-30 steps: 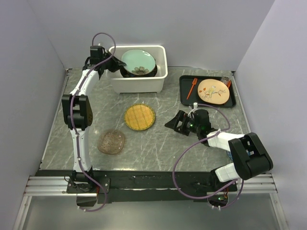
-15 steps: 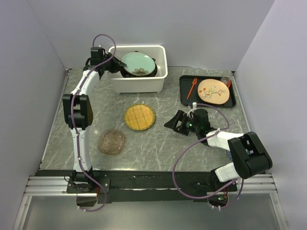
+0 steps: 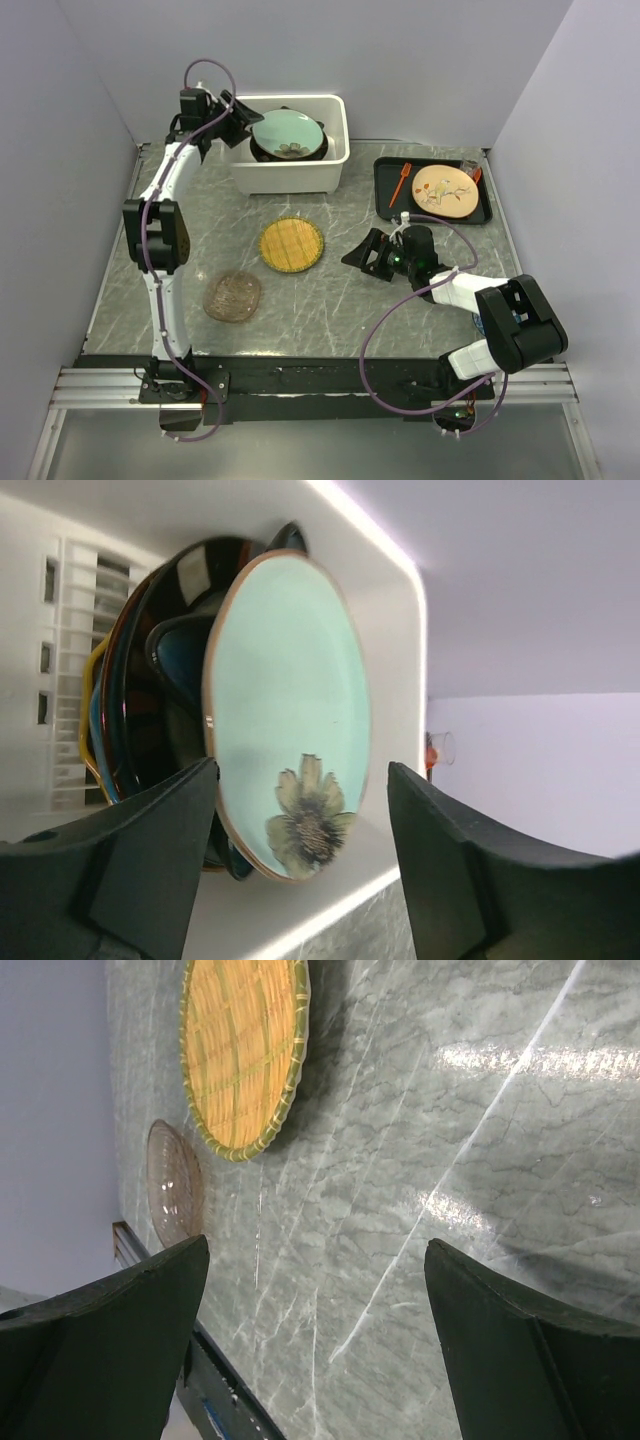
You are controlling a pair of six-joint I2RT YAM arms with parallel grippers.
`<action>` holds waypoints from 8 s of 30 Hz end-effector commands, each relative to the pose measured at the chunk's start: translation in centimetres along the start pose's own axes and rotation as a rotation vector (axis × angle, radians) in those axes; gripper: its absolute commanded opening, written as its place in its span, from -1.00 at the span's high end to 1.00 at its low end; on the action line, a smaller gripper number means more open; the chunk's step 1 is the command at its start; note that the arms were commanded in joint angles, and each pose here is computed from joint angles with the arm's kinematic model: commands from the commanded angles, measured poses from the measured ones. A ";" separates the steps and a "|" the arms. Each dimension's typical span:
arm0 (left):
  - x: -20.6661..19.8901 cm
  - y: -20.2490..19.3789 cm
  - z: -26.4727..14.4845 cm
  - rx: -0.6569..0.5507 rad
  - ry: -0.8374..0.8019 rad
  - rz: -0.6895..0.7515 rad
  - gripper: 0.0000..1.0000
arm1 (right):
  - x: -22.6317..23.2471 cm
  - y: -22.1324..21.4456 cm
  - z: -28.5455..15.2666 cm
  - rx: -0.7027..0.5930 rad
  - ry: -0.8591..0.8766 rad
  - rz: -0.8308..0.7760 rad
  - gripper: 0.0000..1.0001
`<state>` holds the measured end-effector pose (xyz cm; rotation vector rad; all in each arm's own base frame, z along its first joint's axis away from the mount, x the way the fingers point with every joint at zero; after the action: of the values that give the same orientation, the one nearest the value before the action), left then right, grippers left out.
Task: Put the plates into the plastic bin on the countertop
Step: Place the plate in the plastic bin, then pick up the plate at the center of the board, then place the plate in the plastic bin.
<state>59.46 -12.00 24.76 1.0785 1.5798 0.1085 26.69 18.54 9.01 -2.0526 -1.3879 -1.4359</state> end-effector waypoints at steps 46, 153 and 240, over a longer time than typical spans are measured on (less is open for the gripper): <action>3.8 -14.7 -16.4 0.099 0.038 0.128 -0.81 | 2.4 -0.2 1.2 0.018 0.065 -0.047 -0.96; -2.6 -15.5 -17.4 0.186 -0.114 0.191 0.99 | 2.7 -0.6 1.1 0.033 0.074 -0.046 -0.99; -4.1 1.6 -1.2 -0.073 -0.097 0.033 0.99 | 2.5 3.1 -1.1 -0.156 -0.265 -0.265 -1.00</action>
<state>57.60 -13.30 23.93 1.1287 1.6014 0.0712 27.60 16.95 10.97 -2.3225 -1.7432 -1.3813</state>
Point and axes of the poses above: each gripper's point midway between its finger pads, its own z axis out along the fingers, its own x axis along the line the jaws close on, y = z × x, the point moved 4 cm from there along -z, back along the fingers, and after that the axes turned 10 degrees about z, right-handed, at the moved point
